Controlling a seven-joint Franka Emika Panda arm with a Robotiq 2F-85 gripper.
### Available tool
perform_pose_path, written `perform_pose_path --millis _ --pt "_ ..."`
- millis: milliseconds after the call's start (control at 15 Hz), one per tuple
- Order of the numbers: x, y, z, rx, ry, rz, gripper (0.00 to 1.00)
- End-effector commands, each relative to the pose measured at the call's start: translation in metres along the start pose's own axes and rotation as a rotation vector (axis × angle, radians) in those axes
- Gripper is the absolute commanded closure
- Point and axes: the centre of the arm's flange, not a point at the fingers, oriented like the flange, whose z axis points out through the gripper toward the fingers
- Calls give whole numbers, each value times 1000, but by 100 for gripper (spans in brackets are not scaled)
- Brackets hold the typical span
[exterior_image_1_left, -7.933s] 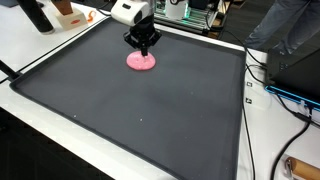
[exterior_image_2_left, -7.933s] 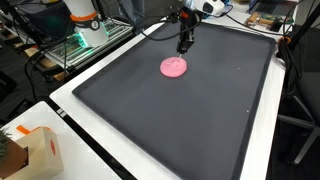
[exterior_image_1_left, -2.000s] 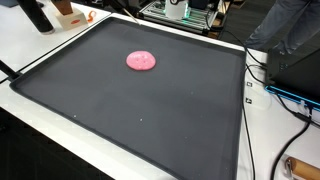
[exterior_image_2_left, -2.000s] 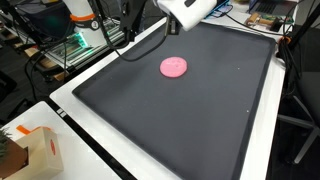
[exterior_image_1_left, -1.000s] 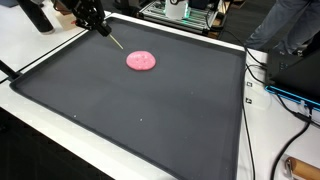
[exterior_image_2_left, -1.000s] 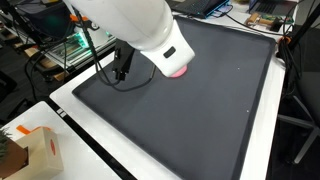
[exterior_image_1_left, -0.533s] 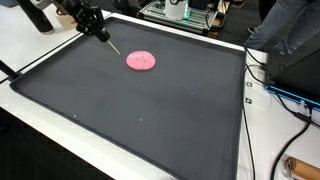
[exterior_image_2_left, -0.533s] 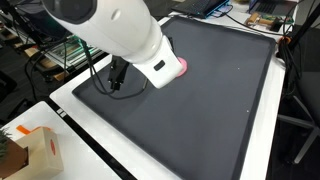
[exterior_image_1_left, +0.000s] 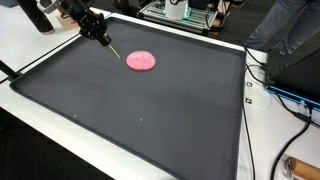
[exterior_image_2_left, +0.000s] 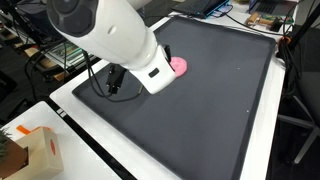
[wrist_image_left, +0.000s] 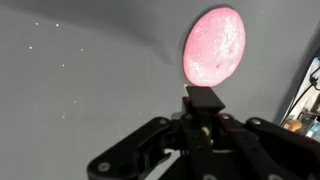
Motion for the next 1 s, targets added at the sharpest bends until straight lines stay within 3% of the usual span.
perform_pose_path --millis 0,933 --pt "-11 0 8 -2 17 -5 97" --pt "0 -18 5 8 -9 7 97"
